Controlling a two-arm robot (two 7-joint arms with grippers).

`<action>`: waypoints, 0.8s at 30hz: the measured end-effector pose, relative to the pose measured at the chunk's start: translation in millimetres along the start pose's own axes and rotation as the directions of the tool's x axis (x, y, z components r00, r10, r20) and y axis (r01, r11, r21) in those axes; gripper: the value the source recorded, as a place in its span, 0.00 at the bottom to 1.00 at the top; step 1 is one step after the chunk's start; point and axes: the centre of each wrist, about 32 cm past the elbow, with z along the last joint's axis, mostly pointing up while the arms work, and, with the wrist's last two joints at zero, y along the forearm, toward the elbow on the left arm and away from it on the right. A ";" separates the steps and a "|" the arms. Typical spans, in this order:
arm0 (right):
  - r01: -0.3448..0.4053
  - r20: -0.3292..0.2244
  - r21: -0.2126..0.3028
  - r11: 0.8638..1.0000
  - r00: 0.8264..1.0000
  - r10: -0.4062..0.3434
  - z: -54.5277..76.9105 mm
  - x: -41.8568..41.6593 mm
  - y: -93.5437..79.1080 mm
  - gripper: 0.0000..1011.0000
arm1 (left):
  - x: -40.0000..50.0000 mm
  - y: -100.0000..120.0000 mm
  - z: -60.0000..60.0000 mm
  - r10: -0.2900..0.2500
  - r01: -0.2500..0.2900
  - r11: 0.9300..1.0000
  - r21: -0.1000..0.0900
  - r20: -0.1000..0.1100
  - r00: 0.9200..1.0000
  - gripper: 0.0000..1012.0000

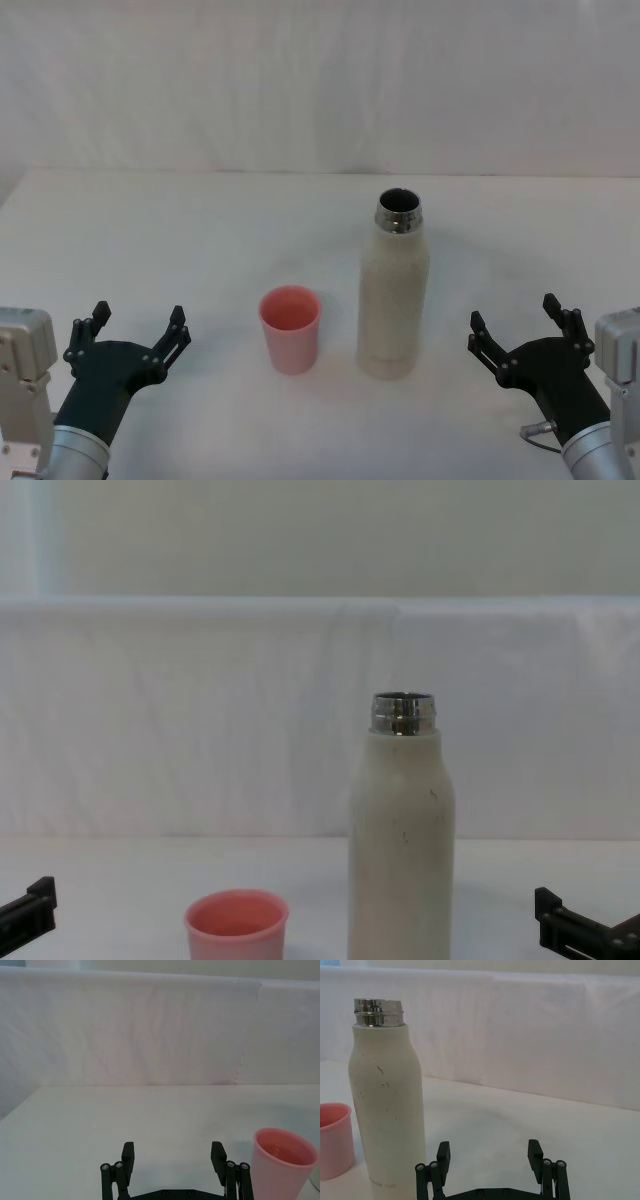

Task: Grasp the thermos with one hand and pour water into the cup lid.

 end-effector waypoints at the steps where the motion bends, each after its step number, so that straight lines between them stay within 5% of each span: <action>1: 0.000 0.000 0.000 1.000 1.000 0.000 0.0 0.0 0.0 0.99 | 0.0 0.0 0.0 0.000 0.000 1.000 0.000 0.000 1.000 0.99; 24: 0.000 0.000 0.000 1.000 1.000 0.000 0.0 0.0 0.0 0.99 | 0.0 0.0 0.0 0.000 0.000 1.000 0.000 0.000 1.000 0.99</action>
